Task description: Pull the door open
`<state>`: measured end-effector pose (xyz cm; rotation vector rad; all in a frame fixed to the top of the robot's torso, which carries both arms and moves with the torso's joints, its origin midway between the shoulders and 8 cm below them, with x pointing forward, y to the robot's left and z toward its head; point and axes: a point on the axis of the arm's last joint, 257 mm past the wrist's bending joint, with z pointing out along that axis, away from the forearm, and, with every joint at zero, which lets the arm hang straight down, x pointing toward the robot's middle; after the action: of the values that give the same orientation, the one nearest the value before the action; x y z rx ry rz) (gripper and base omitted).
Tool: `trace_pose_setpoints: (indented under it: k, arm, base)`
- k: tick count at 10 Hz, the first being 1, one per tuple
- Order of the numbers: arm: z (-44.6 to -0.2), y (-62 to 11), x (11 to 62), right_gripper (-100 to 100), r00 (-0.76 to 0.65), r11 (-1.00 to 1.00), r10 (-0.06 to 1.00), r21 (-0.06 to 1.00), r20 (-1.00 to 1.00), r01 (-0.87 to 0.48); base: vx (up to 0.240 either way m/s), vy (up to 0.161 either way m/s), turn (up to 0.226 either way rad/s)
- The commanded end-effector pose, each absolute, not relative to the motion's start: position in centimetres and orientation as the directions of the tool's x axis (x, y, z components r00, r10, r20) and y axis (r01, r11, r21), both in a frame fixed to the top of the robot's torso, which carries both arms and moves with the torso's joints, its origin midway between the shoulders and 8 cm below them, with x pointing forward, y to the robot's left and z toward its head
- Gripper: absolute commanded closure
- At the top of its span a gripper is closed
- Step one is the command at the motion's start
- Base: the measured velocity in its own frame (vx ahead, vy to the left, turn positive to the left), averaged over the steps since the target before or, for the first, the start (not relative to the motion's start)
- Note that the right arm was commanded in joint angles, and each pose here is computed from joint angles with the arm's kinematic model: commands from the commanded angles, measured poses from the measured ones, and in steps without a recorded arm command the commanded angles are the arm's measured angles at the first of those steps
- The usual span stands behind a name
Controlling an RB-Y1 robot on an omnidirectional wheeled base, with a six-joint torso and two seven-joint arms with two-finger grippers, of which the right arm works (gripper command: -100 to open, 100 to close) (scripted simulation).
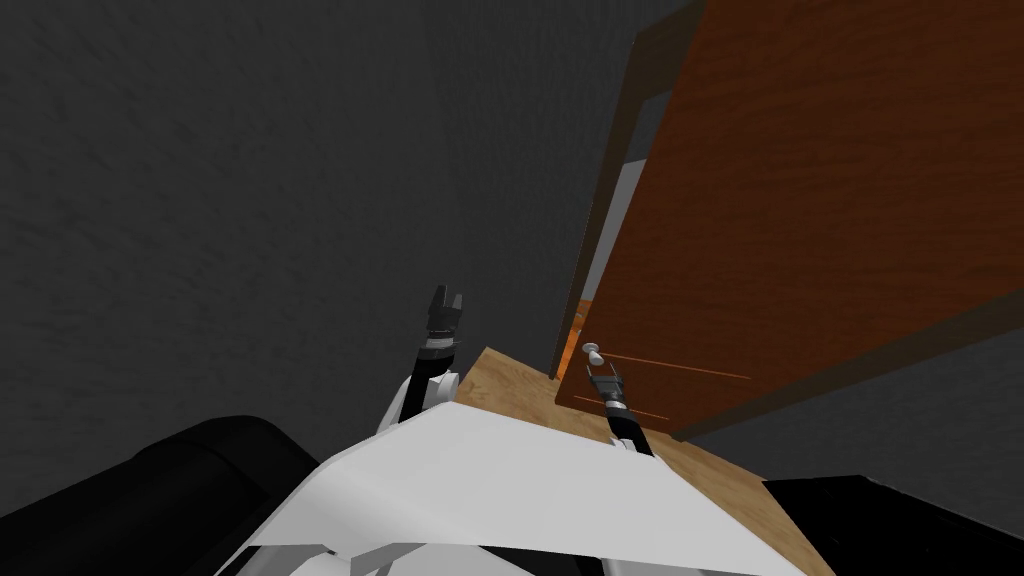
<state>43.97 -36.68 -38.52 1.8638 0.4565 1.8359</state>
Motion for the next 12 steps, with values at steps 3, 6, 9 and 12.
trace_pose_setpoints:
  k: [3,6,9,12]
  arm:
    - [-38.7,-36.1,44.1,-100,0.034,-0.891,0.442,0.443,0.897,-0.100]
    - [-38.7,-35.7,44.2,-100,0.027,-0.927,0.360,0.360,0.933,-0.103]
    - [-38.9,-35.1,44.3,-100,0.018,-0.962,0.251,0.252,0.968,-0.105]
    - [-39.0,-34.5,44.4,-100,0.010,-0.983,0.151,0.151,0.989,-0.107]
  base:
    - [-0.038,-0.019,0.023]
    - [-0.042,-0.017,0.022]
    - [-0.061,-0.023,0.029]
    - [-0.063,-0.031,0.025]
